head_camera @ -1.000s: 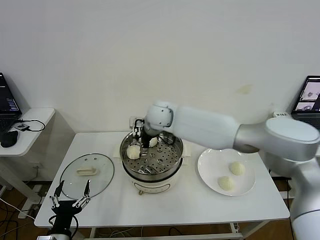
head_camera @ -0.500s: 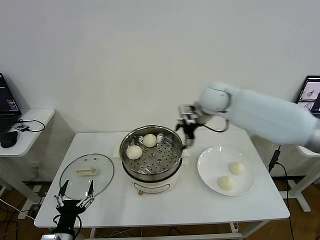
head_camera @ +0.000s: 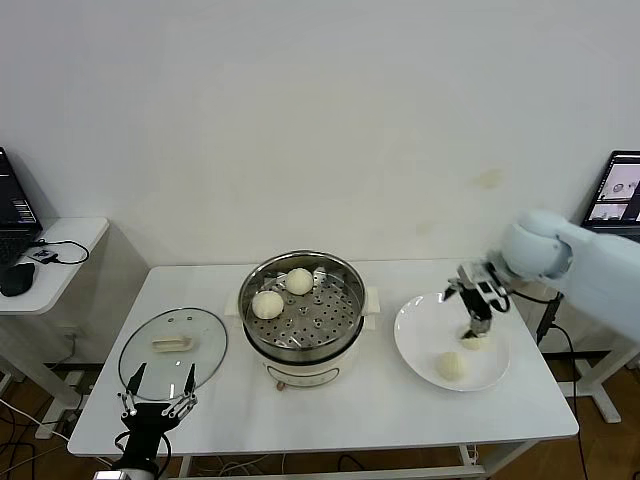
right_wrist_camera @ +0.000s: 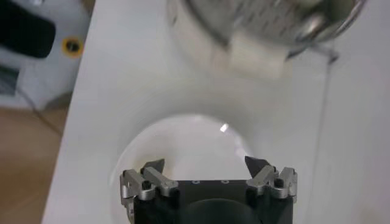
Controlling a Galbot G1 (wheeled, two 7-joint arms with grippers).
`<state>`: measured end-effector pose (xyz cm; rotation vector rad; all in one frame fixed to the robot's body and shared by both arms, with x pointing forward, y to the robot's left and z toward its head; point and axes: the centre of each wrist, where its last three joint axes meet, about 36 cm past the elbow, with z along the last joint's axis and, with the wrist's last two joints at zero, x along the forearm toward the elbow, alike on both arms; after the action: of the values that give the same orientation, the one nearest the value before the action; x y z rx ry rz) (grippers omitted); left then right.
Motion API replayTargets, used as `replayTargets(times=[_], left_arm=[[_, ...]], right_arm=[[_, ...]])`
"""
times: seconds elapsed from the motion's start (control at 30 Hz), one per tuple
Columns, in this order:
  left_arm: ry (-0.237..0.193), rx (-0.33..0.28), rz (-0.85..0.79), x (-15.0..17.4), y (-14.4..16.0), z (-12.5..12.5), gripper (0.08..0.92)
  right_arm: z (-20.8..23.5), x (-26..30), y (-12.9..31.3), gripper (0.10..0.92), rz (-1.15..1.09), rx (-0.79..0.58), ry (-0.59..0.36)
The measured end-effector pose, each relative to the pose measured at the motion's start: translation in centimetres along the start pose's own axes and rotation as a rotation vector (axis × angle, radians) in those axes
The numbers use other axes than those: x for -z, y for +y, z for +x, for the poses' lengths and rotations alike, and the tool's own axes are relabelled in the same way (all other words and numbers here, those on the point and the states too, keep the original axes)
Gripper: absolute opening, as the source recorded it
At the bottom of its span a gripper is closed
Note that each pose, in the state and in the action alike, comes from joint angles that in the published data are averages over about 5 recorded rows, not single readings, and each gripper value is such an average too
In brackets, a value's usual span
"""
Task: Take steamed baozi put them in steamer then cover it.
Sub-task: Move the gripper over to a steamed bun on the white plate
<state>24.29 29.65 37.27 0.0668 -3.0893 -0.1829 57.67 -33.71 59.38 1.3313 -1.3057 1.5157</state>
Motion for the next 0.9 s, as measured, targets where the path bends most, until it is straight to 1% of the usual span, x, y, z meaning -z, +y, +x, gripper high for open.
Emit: replayTargets(times=[0.23,0.43,0.6,0.8,0.9], left_arm=[[0.004,0.009,-0.010,0.1,0.4,0.2,0.823],[0.011,0.022,-0.016,0.0,0.8,0.4,0.823],[0.014,0.030,-0.018,-0.2,1.0,0.5,0.823],[0.015,0.033,-0.020,-0.3,1.1,0.5,0.823],[0.014,0.034,-0.020,-0.3,1.2,0.5,0.823]], right_arm=[[-4.1,-1.9,2.6,0.823,-0.023,0.035,0.027],[-7.3,-2.6,3.8,0.823,-0.050,0.052,0.031],[-9.3,-2.5,4.2,0.823,-0.070,0.054,0.023],[-10.8,-1.8,3.8,0.822,-0.085,0.039,0.013],[-11.5,-1.5,3.8,0.807,-0.088,0.040,0.010]])
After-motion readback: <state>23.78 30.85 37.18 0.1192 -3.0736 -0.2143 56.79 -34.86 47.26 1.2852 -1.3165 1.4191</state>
